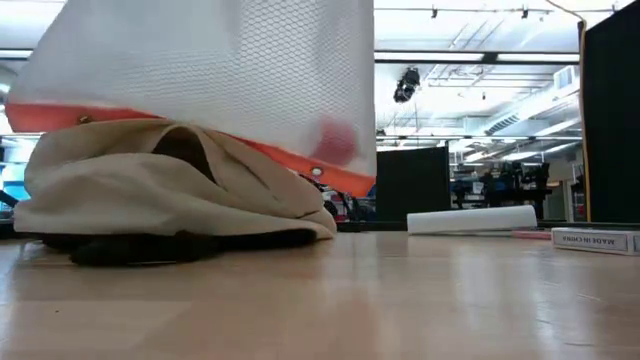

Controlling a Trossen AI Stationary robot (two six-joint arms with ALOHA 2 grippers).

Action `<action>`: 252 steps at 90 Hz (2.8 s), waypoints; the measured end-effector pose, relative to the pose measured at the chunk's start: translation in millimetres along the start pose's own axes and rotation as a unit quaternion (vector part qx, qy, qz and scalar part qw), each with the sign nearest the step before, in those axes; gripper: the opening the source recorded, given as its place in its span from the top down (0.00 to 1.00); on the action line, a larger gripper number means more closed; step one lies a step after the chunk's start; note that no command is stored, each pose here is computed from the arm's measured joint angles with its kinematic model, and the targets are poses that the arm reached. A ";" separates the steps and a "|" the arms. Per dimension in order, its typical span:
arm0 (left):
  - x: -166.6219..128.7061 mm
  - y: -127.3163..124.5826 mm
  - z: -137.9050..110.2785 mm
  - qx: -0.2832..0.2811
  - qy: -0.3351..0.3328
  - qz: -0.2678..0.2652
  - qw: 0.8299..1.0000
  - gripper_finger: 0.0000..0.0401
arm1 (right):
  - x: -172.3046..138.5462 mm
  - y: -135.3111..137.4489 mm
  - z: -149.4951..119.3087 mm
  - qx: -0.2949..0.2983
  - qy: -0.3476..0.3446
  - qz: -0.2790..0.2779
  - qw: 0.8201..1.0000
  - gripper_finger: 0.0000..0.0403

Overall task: Unpack backpack
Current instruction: Put the yellow scented candle into the zip bag

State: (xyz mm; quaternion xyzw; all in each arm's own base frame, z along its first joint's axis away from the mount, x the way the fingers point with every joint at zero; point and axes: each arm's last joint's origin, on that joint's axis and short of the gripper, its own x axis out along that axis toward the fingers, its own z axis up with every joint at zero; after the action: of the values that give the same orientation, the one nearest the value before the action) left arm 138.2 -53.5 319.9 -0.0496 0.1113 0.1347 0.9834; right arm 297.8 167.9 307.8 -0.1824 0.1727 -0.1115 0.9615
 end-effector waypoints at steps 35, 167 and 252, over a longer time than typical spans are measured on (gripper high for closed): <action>10.1 18.1 -43.9 -0.040 -0.038 -0.032 0.998 1.00 | 1.2 -4.8 -2.9 0.012 0.014 -0.061 0.998 0.46; 14.9 20.1 -71.9 0.005 -0.008 -0.056 0.998 1.00 | -34.2 83.9 -151.8 0.330 0.538 0.082 0.771 0.15; 21.8 14.6 -76.2 0.011 0.012 -0.070 0.997 1.00 | -7.6 71.5 -122.6 0.308 0.510 0.085 0.799 0.35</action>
State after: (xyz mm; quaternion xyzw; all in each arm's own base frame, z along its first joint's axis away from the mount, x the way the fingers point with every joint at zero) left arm 139.0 -43.6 239.9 -0.0481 0.1211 0.0631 0.9895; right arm 256.0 196.6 175.1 0.2215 0.6092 -0.1531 0.7459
